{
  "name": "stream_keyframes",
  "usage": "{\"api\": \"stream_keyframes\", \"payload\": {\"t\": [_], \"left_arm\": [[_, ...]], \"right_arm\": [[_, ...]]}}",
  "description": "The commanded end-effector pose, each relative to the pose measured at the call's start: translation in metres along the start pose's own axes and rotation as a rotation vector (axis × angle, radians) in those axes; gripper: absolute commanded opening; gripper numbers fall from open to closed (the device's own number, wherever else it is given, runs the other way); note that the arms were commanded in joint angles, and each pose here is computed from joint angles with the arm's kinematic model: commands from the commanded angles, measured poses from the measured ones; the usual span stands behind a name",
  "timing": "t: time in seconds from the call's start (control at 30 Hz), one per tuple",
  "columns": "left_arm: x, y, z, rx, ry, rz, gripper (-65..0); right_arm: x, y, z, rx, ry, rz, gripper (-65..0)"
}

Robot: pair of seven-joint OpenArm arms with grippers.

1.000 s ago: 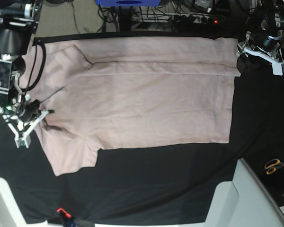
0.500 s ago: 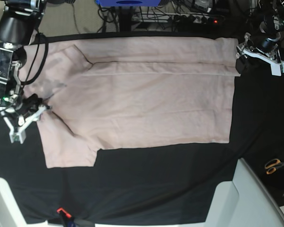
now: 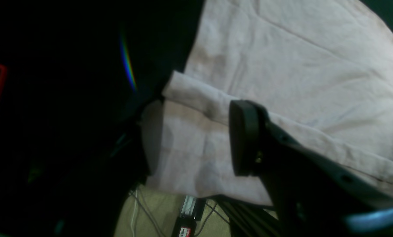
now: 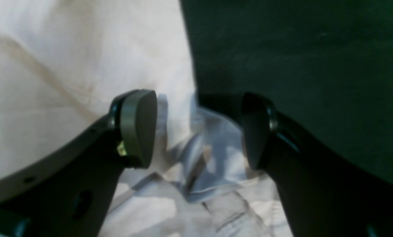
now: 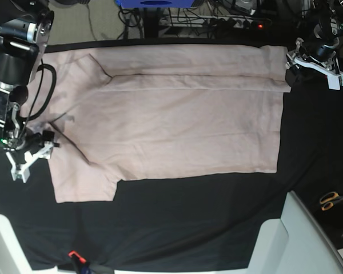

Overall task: Fold the T-shirt properly
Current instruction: 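Pinch the shirt fabric at the sleeve with the right gripper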

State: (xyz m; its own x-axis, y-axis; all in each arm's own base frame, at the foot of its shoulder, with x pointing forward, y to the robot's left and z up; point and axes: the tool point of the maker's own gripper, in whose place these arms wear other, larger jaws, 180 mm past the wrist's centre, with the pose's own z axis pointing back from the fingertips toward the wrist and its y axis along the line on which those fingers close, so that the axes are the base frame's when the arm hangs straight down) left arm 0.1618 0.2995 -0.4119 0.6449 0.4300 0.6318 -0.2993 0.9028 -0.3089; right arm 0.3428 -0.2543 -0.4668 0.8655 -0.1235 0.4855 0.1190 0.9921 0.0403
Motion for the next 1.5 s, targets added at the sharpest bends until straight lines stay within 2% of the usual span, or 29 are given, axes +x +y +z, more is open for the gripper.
{"api": "stream_keyframes", "payload": {"t": [0.0, 0.17, 0.33, 0.37, 0.57, 0.67, 0.73, 0.83, 0.97, 1.03, 1.23, 1.47], "left_arm": [[0.011, 0.000, 0.004, -0.006, -0.033, -0.014, -33.9], [0.012, 0.000, 0.003, -0.007, -0.035, -0.014, -33.9], [0.012, 0.000, 0.003, -0.006, -0.035, -0.015, -33.9], [0.012, 0.000, 0.003, -0.006, -0.035, -0.015, -33.9], [0.013, 0.000, 0.003, -0.006, -0.037, -0.015, -33.9], [0.013, 0.000, 0.003, -0.006, -0.037, -0.015, -33.9], [0.012, 0.000, 0.003, -0.006, -0.035, -0.014, -33.9], [0.012, 0.000, 0.003, -0.006, -0.035, -0.014, -33.9], [0.012, 0.000, 0.003, -0.006, -0.035, -0.014, -33.9], [0.012, 0.000, 0.003, -0.006, -0.035, -0.014, -33.9], [0.012, 0.000, 0.003, -0.006, -0.035, -0.014, -33.9], [0.012, 0.000, 0.003, -0.006, -0.035, -0.014, -33.9]], "right_arm": [[0.025, -0.006, 0.007, -0.013, -0.061, 0.005, -27.5], [0.023, -0.003, 0.006, -0.006, -0.057, 0.002, -29.1], [0.022, -0.004, 0.005, -0.006, -0.052, 0.000, -42.3], [0.022, -0.003, 0.005, -0.005, -0.052, -0.001, -42.8], [0.016, 0.011, 0.001, 0.021, -0.040, -0.009, -41.3], [0.007, 0.013, -0.005, 0.030, -0.011, -0.017, -31.1], [0.004, 0.013, -0.007, 0.032, -0.005, -0.019, -28.2], [0.003, 0.013, -0.007, 0.031, -0.004, -0.019, -32.6], [0.003, 0.013, -0.007, 0.031, -0.004, -0.019, -45.3], [0.004, 0.013, -0.007, 0.032, -0.005, -0.019, -48.5], [0.008, 0.011, -0.005, 0.027, -0.013, -0.018, -41.4], [0.009, 0.009, -0.005, 0.023, -0.016, -0.014, -41.3]]}}
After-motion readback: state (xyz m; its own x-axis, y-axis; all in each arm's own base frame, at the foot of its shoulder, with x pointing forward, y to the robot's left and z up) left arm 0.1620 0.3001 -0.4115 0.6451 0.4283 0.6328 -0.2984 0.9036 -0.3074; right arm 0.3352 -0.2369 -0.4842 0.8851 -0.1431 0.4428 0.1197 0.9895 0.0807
